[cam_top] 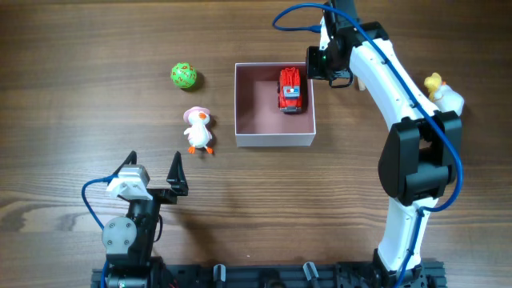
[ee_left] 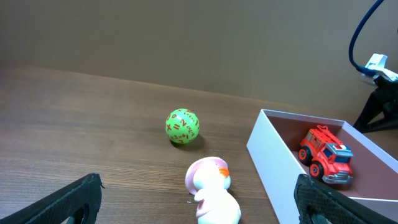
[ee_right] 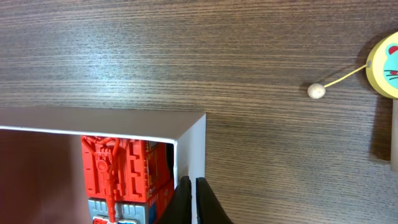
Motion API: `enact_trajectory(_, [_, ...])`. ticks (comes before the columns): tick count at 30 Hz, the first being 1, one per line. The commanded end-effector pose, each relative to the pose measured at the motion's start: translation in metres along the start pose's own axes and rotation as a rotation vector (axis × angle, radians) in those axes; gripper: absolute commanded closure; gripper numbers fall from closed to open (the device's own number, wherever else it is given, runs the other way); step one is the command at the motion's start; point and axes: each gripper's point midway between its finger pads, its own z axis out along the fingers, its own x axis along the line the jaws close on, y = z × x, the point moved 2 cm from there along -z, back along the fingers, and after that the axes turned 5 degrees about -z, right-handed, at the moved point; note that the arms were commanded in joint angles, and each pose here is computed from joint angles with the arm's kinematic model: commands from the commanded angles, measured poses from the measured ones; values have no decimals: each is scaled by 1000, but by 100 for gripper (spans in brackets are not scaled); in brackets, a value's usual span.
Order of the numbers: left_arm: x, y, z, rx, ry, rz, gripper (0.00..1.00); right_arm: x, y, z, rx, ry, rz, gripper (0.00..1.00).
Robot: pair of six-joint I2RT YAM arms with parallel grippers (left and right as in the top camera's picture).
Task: Pack container
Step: 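Move the right gripper right to the white plush duck with yellow hat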
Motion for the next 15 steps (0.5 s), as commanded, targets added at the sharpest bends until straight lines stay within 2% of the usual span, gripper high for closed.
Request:
enact_trajectory(1, [2, -1, 0, 1, 10, 19, 0, -6, -4, 6, 20, -39, 9, 96])
enact_trajectory(5, [2, -1, 0, 1, 10, 19, 0, -28, 5, -16, -6, -162, 88, 96])
enact_trajectory(11, [2, -1, 0, 1, 10, 19, 0, -71, 32, -84, -116, -236, 239, 90])
enact_trajectory(12, [2, -1, 0, 1, 10, 19, 0, -81, 31, -90, -117, -250, 271, 87])
enact_trajectory(14, [2, -1, 0, 1, 10, 19, 0, -110, 18, -101, -90, -313, 381, 65])
enact_trajectory(15, [2, -1, 0, 1, 10, 19, 0, -124, 8, -104, -61, -347, 429, 59])
